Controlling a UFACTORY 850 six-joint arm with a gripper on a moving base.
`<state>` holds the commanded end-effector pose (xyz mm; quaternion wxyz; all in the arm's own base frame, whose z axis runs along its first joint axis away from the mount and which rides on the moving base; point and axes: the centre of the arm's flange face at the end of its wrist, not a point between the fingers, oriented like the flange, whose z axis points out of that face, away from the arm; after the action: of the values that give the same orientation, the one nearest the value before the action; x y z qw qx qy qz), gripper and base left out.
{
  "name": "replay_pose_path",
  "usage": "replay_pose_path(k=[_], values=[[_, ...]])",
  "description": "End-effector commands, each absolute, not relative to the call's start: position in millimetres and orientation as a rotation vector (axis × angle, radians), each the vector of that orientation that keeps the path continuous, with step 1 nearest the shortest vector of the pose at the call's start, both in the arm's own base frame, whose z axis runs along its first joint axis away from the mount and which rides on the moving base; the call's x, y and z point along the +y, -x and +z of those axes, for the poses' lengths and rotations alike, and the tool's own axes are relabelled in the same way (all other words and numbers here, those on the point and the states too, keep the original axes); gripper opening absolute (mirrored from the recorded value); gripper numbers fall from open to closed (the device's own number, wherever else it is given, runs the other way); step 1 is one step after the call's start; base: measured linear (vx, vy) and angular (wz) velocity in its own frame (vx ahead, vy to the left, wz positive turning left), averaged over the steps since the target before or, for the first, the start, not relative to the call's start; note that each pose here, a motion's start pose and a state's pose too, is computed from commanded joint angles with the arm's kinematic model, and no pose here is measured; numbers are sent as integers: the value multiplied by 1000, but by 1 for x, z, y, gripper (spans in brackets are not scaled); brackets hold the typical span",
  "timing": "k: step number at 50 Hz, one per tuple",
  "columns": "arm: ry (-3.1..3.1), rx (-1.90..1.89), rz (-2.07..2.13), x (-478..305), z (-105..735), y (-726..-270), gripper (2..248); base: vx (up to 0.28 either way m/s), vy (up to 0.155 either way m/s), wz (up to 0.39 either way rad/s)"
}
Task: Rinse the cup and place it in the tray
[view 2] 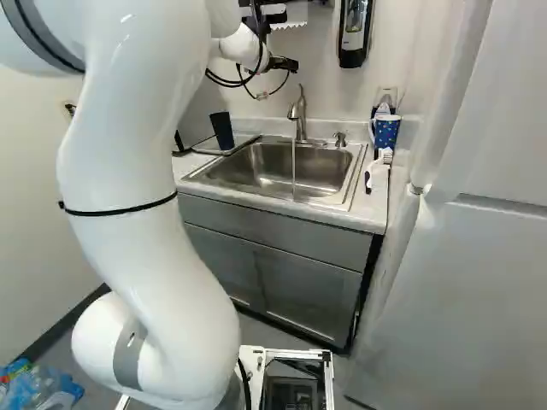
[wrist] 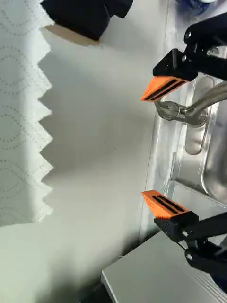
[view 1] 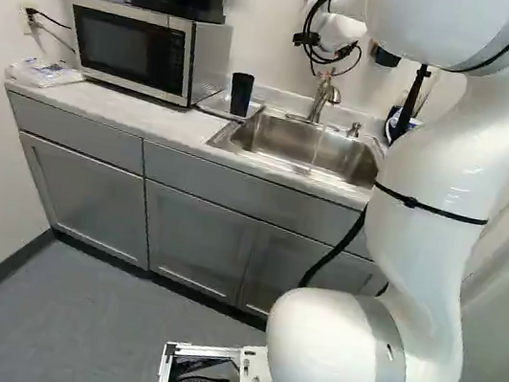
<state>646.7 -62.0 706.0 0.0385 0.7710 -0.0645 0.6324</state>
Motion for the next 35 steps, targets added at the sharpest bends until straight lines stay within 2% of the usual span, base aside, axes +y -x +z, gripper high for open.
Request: replay_pose_path(k=[35], values=[[-2348,-223,1935,-77,705,-656,247,0,0,0]])
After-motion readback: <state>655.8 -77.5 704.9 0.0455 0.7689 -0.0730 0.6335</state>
